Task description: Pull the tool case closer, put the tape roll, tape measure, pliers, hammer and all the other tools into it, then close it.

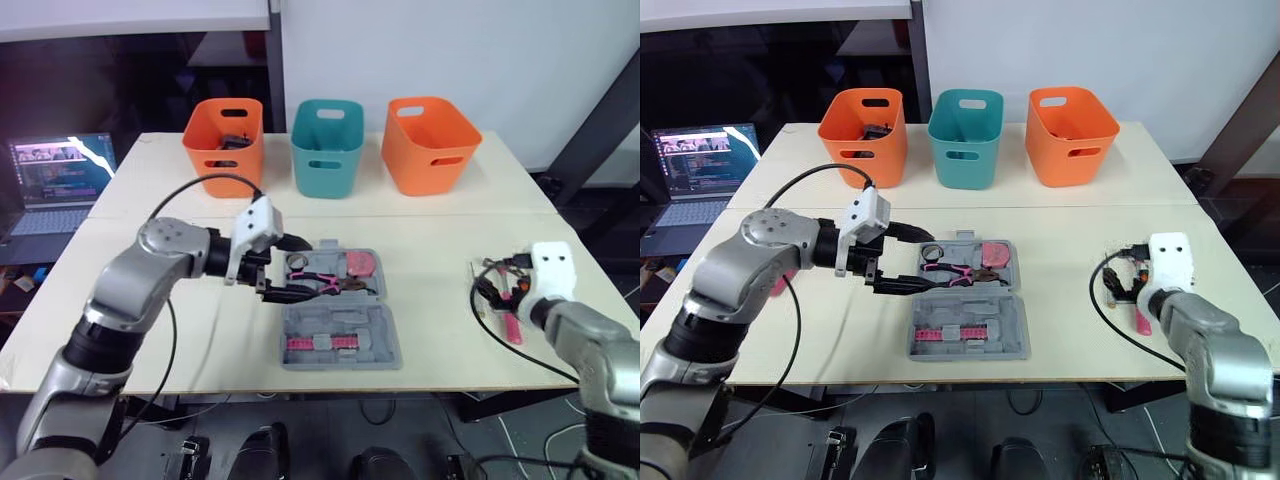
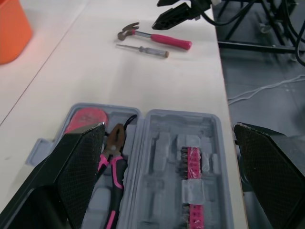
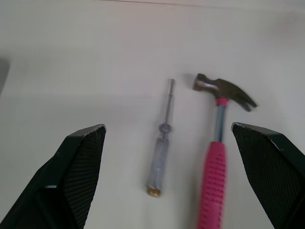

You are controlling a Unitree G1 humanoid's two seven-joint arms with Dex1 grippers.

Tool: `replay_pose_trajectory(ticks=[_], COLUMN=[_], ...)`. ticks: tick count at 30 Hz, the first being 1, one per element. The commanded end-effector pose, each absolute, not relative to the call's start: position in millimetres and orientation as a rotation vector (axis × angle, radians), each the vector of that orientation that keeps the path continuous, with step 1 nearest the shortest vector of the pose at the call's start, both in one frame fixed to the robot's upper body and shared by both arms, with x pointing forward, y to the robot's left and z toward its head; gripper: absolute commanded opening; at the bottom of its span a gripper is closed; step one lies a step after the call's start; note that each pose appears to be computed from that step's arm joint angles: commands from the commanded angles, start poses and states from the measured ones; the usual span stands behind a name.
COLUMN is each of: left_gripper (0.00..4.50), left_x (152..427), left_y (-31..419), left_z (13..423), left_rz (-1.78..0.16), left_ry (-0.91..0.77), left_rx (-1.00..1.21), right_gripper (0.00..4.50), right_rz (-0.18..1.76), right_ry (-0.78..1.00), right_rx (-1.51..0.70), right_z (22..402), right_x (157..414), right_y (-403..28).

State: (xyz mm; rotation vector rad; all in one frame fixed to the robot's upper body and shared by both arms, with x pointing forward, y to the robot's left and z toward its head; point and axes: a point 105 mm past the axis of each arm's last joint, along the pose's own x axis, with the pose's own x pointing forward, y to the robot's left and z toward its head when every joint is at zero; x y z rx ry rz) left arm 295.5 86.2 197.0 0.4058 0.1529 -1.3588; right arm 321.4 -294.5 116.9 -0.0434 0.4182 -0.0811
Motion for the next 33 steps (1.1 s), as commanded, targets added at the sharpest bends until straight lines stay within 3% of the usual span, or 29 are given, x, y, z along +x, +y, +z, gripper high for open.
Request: replay_pose_trajectory(ticks=[1, 16, 19, 26, 27, 33], left_gripper=[4.50, 4.50, 4.50, 4.50, 4.50, 4.50], left_x=[291, 291, 291, 293, 293, 294], left_y=[89, 96, 95, 95, 94, 91], left_z=[208, 204, 203, 201, 201, 200], left_rz=[-1.319, -1.241, -1.238, -1.237, -1.239, -1.251], left_ry=[0.111, 0.134, 0.137, 0.140, 0.140, 0.140], left_rx=[0.420, 0.391, 0.386, 0.383, 0.383, 0.379], right_gripper=[4.47, 4.47, 3.73, 0.33, 0.02, 0.02], right_rz=[-0.099, -0.114, -0.125, -0.118, -0.112, -0.013], right_ry=[0.423, 0.523, 0.556, 0.565, 0.559, 0.595], right_rx=[-0.026, 0.000, 0.037, 0.050, 0.041, -0.023], right_z=[112, 77, 65, 63, 66, 82], right_x=[335, 369, 369, 366, 366, 348], right_y=[-298, -301, -302, -302, -302, -282])
